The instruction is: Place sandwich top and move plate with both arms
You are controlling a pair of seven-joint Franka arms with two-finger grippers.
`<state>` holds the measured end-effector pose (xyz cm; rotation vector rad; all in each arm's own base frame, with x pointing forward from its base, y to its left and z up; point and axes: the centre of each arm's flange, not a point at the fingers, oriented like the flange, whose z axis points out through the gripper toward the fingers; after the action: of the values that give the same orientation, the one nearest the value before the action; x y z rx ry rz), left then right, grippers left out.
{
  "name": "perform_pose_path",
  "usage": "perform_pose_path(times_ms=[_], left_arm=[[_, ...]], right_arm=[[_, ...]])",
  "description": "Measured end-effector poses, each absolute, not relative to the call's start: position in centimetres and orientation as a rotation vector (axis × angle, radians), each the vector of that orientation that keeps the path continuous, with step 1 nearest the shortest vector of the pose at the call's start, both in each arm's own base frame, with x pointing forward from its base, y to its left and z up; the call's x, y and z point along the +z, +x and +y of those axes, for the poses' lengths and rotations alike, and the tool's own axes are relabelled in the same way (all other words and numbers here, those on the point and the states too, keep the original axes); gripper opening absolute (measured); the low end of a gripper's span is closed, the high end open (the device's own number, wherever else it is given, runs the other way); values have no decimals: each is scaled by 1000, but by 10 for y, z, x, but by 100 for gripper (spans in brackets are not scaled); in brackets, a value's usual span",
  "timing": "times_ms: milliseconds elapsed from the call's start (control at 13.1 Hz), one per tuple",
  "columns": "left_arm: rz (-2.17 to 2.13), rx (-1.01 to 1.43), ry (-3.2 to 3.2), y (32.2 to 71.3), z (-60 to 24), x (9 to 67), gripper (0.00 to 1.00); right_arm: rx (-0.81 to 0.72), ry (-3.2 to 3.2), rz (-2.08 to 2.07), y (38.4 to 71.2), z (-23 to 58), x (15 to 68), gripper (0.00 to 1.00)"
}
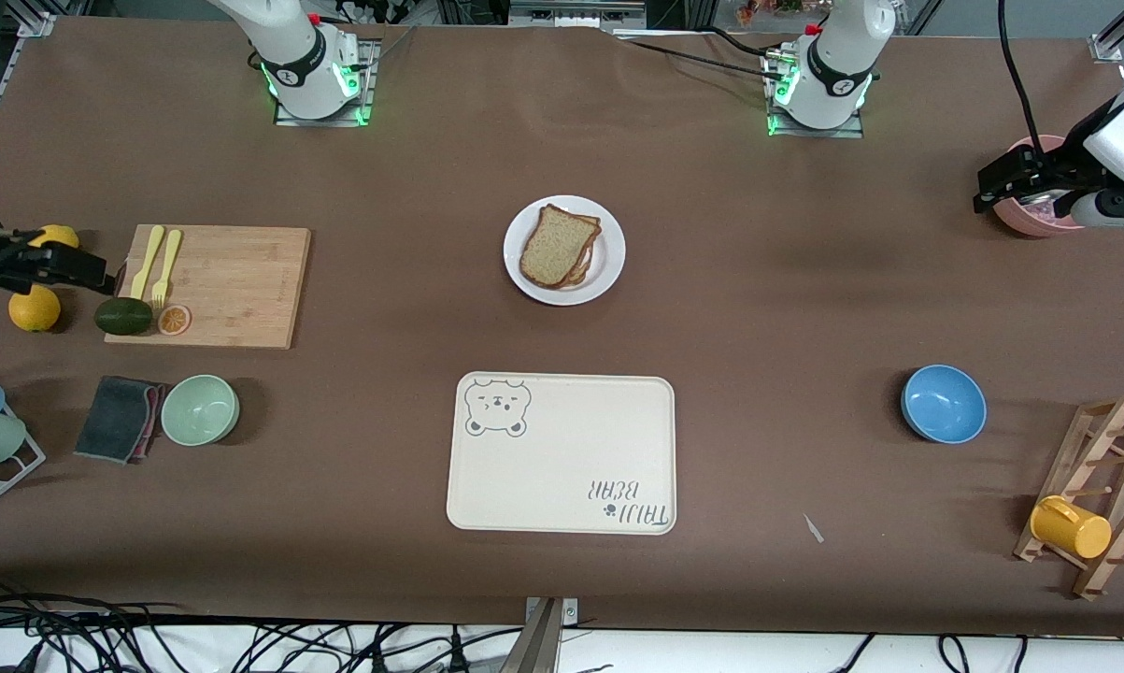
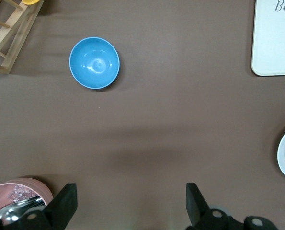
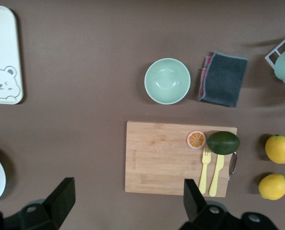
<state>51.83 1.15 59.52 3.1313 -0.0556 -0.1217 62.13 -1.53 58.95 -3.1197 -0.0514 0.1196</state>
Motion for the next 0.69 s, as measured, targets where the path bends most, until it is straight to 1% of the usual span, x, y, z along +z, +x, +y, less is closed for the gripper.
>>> perform_pose_path(times_ms=[305,458,687], left_arm=[[-59,-128,3131,519,10,593,100],[-71,-142,3130,521,7,589,100],[-72,-162,3129,524,6,583,100]], right_arm=[[105,-3084,-36,604,-32,584,100],[67,-3086,-12,588,-41,582,100],[-8,-3142,-41,561,-38,595,100]])
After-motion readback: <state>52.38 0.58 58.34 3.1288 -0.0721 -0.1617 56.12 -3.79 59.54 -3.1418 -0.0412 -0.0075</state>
